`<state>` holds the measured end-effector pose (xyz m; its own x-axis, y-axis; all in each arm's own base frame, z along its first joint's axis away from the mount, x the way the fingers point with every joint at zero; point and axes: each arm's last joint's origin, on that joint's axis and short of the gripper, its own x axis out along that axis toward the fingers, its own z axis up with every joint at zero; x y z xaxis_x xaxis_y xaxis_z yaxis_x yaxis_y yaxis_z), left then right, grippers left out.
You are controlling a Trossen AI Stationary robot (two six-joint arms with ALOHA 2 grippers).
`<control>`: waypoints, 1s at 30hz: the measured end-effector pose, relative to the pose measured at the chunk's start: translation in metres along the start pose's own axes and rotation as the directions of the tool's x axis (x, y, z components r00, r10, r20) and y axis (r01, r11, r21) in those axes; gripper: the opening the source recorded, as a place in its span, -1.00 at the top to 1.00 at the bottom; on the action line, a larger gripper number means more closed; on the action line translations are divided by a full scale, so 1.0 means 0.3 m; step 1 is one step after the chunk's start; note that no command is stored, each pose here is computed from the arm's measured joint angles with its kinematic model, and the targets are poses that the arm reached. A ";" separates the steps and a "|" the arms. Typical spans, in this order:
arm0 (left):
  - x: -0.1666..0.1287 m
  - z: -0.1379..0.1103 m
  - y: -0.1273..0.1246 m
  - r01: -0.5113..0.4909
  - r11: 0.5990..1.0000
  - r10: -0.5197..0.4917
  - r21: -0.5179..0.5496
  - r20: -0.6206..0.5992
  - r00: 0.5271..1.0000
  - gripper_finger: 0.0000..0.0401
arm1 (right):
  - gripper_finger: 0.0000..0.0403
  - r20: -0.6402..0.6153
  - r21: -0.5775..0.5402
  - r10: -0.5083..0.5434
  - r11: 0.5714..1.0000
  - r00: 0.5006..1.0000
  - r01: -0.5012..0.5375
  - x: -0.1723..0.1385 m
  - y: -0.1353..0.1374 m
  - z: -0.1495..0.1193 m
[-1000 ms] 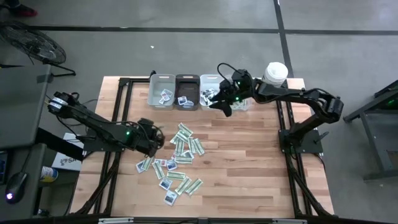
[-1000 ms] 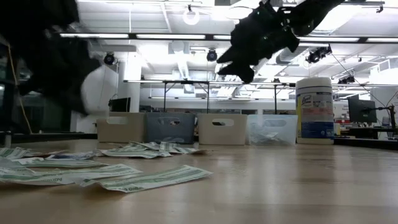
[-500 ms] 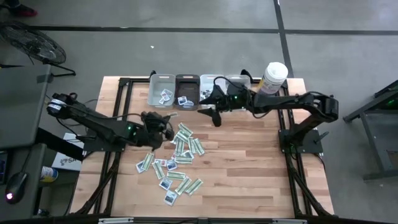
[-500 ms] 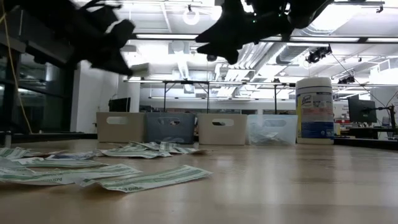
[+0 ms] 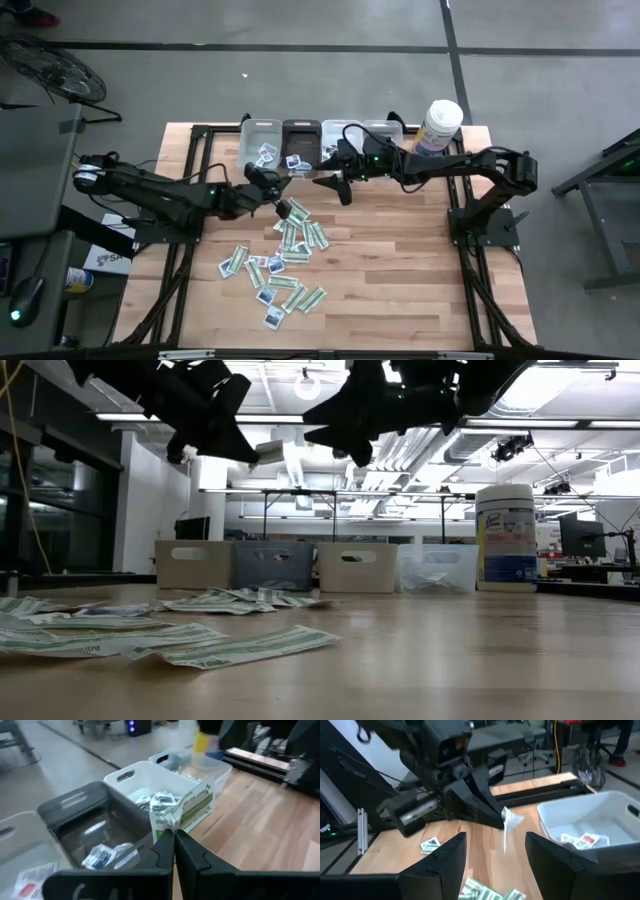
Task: Pick & Place First Aid Supplies
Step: Put the green bandage into the transparent bin
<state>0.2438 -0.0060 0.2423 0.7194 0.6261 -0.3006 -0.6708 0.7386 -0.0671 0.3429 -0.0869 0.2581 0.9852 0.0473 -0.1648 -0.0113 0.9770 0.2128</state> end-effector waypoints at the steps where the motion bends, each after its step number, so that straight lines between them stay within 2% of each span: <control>1: 0.003 0.005 0.000 0.013 1.000 -0.013 0.006 0.007 1.000 1.00 | 0.02 -0.004 0.011 -0.001 1.000 1.000 0.001 0.001 -0.001 -0.002; 15: 0.009 0.016 0.001 0.031 0.999 -0.032 0.035 0.023 0.999 1.00 | 0.02 0.019 0.050 0.029 0.998 0.999 -0.030 0.055 -0.009 -0.021; 27: 0.009 0.013 0.001 0.030 0.999 -0.030 0.043 0.016 0.999 1.00 | 0.03 -0.024 0.073 0.035 0.997 0.999 -0.033 0.116 -0.031 -0.043; 30: 0.009 0.013 0.001 0.029 0.999 -0.030 0.042 0.017 0.999 1.00 | 0.10 -0.023 0.078 0.032 0.997 0.999 -0.030 0.114 -0.035 -0.042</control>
<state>0.2462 -0.0031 0.2452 0.7421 0.6079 -0.2824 -0.6413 0.7664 -0.0355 0.3747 -0.0928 0.2380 0.9801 0.0835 -0.1800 -0.0279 0.9561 0.2917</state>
